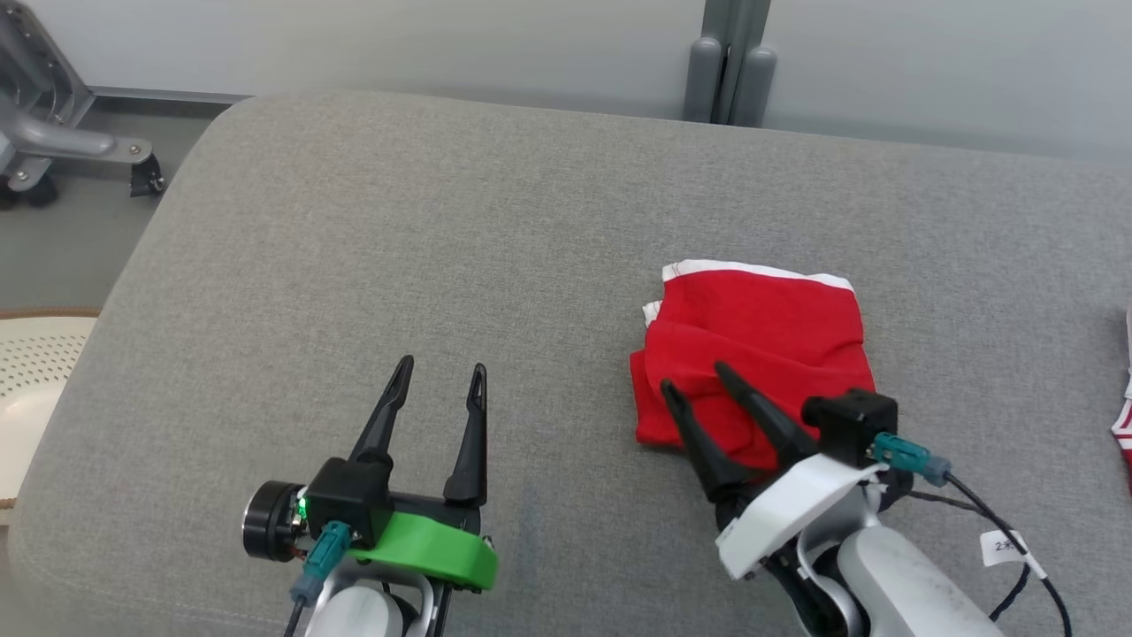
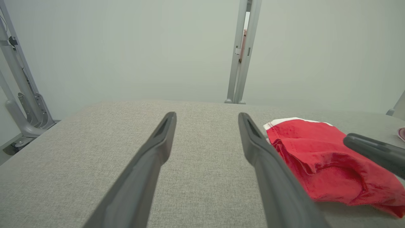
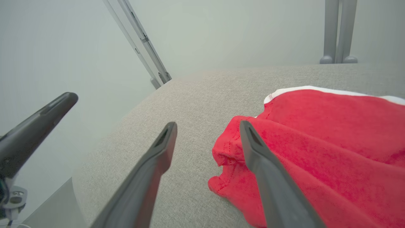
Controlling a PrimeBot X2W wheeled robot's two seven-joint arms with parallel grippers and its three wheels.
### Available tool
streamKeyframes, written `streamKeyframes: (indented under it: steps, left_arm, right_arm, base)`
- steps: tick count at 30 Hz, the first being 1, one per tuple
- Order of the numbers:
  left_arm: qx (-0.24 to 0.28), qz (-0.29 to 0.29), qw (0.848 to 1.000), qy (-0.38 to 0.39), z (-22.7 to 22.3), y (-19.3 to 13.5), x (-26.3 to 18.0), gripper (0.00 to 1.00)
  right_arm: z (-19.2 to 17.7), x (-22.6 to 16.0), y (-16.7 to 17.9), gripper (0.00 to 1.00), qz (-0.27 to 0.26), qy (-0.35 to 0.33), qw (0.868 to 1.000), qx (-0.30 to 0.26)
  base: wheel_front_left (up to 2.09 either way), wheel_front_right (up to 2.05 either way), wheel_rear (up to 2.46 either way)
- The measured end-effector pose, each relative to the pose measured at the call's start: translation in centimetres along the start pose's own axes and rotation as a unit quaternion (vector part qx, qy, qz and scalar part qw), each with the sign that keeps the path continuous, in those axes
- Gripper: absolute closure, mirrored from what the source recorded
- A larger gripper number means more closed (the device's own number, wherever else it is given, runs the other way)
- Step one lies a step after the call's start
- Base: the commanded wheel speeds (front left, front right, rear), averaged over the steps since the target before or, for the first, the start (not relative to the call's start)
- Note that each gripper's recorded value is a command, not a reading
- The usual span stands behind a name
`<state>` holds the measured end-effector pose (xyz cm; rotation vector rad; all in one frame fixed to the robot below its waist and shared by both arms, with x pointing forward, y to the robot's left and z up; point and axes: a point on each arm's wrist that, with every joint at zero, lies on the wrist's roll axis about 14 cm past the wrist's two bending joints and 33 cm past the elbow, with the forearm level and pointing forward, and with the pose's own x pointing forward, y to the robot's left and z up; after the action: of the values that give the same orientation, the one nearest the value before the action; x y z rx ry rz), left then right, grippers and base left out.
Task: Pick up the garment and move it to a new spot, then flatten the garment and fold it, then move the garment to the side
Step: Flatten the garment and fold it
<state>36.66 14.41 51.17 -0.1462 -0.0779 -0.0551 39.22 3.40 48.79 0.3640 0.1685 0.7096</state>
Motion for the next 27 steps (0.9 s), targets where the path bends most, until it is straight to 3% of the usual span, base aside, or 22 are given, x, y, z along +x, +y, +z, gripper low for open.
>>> streamKeyframes:
  steps: [5, 11, 19, 27]
  left_arm:
    - [0.009, -0.013, 1.0, -0.022, 1.3, -0.8, 0.7, 0.0]
    - [0.005, -0.026, 0.999, -0.032, 1.8, -1.8, 1.6, 0.0]
    - [0.008, -0.033, 0.999, -0.034, 1.7, -2.8, 2.4, 0.0]
    - [0.003, -0.045, 0.999, -0.023, 0.8, -3.6, 2.5, 0.0]
  right_arm:
    - [4.2, -1.3, -3.3, 0.0, -0.03, -0.066, 0.991, -0.114]
    - [7.5, -4.3, -7.2, 0.0, -0.102, -0.11, 0.97, -0.193]
    - [9.3, -8.8, -10.4, 0.0, -0.191, -0.142, 0.949, -0.208]
    - [8.6, -9.6, -11.1, 0.0, -0.211, -0.136, 0.948, -0.198]
  base:
    - [0.0, 0.0, 0.0]
    - [0.0, 0.0, 0.0]
    - [0.0, 0.0, 0.0]
    - [0.0, 0.0, 0.0]
